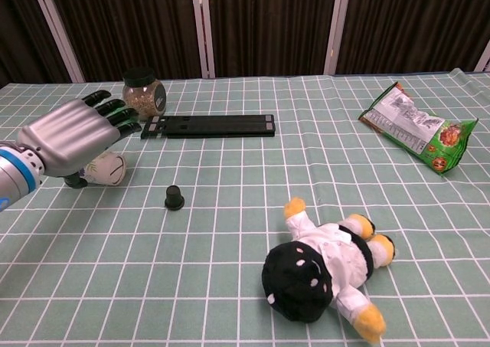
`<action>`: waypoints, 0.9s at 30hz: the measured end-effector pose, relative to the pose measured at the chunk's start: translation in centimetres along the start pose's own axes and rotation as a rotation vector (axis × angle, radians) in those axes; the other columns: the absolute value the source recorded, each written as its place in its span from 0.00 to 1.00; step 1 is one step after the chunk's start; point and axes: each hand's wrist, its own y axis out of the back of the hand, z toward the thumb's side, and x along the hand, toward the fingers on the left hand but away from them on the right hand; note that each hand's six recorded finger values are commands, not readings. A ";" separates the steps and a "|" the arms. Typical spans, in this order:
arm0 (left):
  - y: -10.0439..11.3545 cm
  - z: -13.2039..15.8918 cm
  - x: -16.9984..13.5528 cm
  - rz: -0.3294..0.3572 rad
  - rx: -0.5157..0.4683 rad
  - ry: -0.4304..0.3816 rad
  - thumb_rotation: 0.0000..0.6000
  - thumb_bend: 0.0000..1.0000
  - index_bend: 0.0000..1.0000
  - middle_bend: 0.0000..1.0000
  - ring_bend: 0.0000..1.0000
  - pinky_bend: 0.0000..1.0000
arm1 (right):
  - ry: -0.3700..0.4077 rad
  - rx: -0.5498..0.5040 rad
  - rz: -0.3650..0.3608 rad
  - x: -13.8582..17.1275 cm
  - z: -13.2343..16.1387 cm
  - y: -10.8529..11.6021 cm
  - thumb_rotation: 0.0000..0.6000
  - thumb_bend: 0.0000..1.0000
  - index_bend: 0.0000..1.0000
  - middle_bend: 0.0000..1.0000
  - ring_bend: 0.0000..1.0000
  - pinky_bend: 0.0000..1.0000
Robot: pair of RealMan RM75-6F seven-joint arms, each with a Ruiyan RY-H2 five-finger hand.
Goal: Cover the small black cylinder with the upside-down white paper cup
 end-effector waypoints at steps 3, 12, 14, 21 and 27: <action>-0.4 0.6 0.4 -0.015 -0.006 -0.003 1.00 0.00 0.15 0.11 0.08 0.15 | -0.005 0.001 0.003 -0.1 -0.1 -0.1 1.00 0.00 0.00 0.00 0.00 0.00; -1.0 1.1 0.5 -0.025 -0.013 -0.003 1.00 0.00 0.44 0.41 0.36 0.40 | -0.005 0.001 0.007 -0.3 -0.1 -0.2 1.00 0.00 0.00 0.00 0.00 0.00; -1.0 1.1 0.5 -0.024 -0.019 0.002 1.00 0.00 0.48 0.46 0.41 0.44 | -0.005 0.001 0.007 -0.3 -0.2 -0.2 1.00 0.00 0.00 0.00 0.00 0.00; -0.6 -0.2 0.3 -0.015 -0.107 0.051 1.00 0.00 0.50 0.48 0.43 0.46 | -0.001 -0.001 0.007 -0.2 -0.1 -0.2 1.00 0.00 0.00 0.00 0.00 0.00; 0.0 -1.5 -0.2 -0.009 -0.340 0.101 1.00 0.00 0.50 0.47 0.42 0.46 | 0.002 -0.004 0.005 -0.1 0.0 -0.1 1.00 0.00 0.00 0.00 0.00 0.00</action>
